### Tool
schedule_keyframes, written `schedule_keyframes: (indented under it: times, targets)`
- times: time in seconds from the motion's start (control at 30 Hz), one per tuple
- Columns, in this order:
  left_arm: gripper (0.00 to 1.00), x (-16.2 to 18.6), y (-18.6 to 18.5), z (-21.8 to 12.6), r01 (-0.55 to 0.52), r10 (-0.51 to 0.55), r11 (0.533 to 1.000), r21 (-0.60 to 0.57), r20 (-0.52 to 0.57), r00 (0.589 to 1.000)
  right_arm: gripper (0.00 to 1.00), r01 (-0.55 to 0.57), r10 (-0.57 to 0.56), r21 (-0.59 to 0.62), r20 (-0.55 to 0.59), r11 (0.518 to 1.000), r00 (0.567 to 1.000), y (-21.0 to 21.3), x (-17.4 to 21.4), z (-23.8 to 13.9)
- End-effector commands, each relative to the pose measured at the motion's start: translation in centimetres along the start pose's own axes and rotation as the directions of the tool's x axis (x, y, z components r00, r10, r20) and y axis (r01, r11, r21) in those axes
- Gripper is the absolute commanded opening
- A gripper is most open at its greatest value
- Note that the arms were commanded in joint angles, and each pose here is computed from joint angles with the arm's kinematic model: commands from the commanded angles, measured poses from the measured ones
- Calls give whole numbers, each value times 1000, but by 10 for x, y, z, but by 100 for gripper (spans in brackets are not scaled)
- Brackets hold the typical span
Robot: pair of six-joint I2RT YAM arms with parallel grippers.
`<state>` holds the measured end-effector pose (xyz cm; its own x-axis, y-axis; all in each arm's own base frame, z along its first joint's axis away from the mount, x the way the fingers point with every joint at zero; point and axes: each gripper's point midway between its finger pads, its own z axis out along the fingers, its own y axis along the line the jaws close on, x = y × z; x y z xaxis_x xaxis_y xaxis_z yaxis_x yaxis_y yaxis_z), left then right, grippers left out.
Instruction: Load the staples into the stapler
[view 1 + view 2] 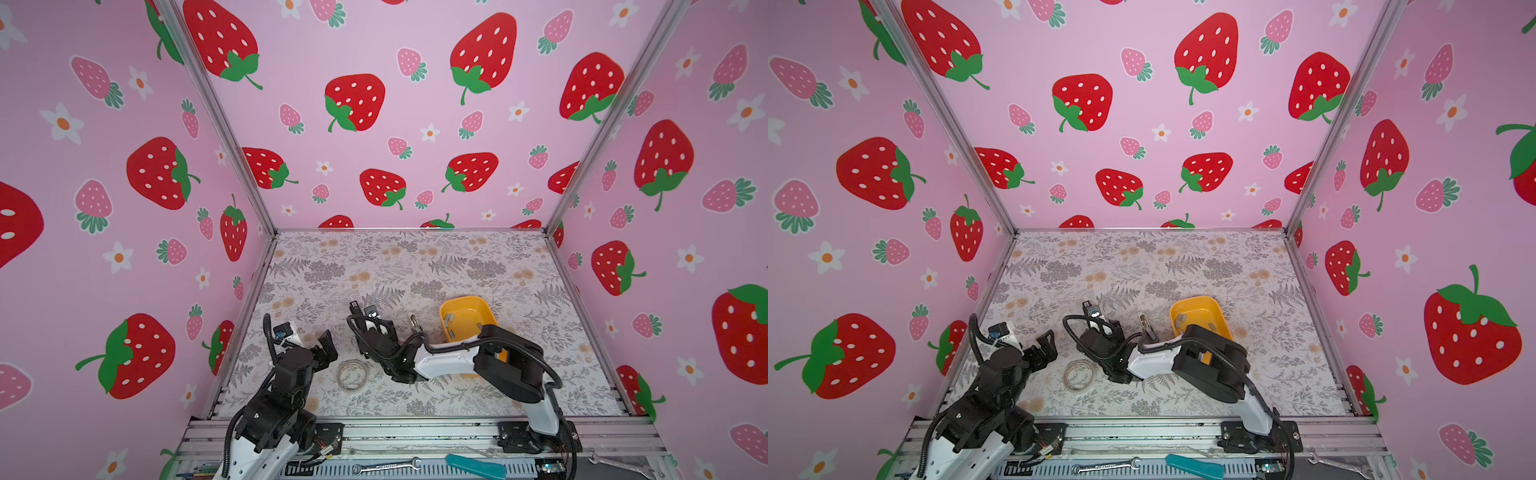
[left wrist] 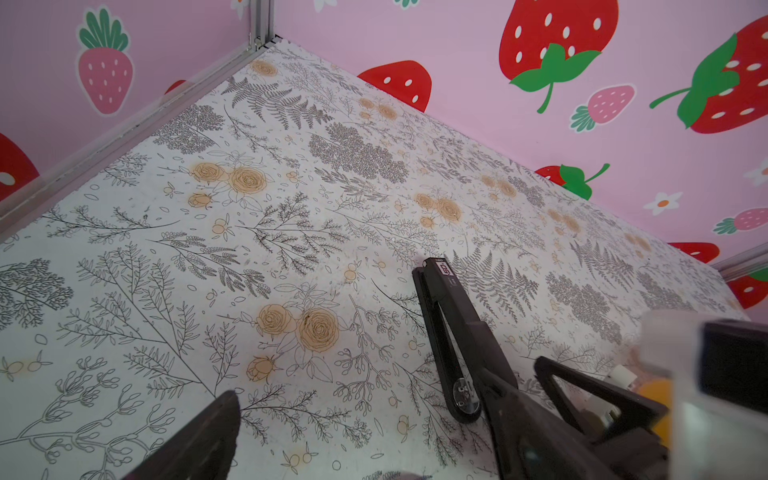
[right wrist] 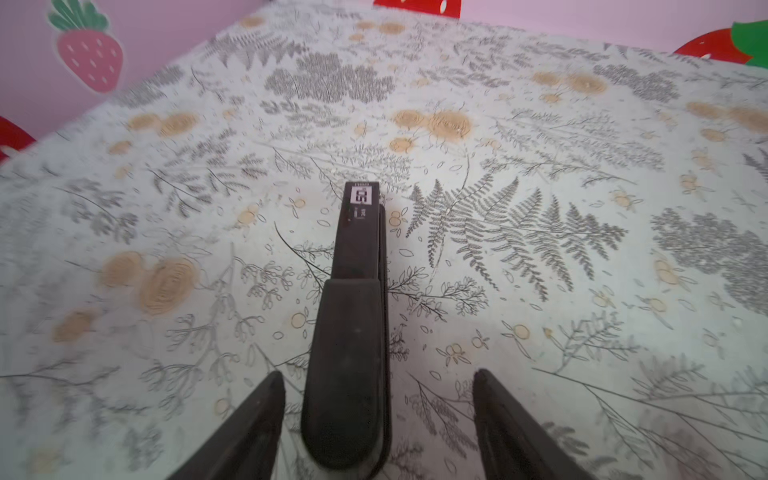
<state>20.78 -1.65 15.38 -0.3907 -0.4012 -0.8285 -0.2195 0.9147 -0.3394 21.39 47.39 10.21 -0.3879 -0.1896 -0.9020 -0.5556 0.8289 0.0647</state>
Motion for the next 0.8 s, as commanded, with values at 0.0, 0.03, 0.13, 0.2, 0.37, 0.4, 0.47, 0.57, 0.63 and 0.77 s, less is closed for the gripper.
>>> schedule_keyframes:
  times: [0.0, 0.03, 0.13, 0.2, 0.37, 0.4, 0.47, 0.57, 0.63, 0.77]
  targets:
    - [99, 2, 2, 0, -11, 11, 1000, -8, -6, 1000, 79, -48, 52, -49, 89, 998, 995, -3, -27, -37]
    - [99, 3, 2, 0, -13, 13, 1000, -4, -8, 1000, 80, -55, 61, -64, 96, 996, 993, -8, -29, -47]
    - [100, 4, -1, 1, -18, 18, 1000, 10, -12, 1000, 81, -57, 63, -61, 98, 996, 993, -28, -25, -67]
    - [100, 4, -2, 1, -21, 21, 1000, 14, -16, 1000, 81, -53, 58, -48, 103, 997, 993, -42, -21, -79]
    - [100, 4, -3, 2, -23, 23, 1000, 18, -17, 1000, 83, -25, 37, -79, 148, 997, 988, -67, -13, -107]
    - [99, 5, -3, 3, -25, 25, 1000, 18, -20, 999, 84, -17, 30, -84, 163, 996, 986, -71, -10, -112]
    - [100, 5, -5, 3, -29, 29, 999, 22, -23, 999, 84, 9, 8, -93, 172, 996, 985, -76, -8, -118]
    - [99, 6, -8, 5, -36, 37, 999, 35, -31, 999, 86, 49, -35, -106, 130, 993, 991, -78, 3, -122]
    - [100, 7, -10, 6, -41, 43, 998, 43, -35, 998, 86, 49, -33, -144, 111, 988, 993, -76, 8, -127]
    - [100, 7, -11, 5, -43, 44, 998, 49, -35, 998, 81, 45, -28, -204, 83, 978, 996, -72, 19, -131]
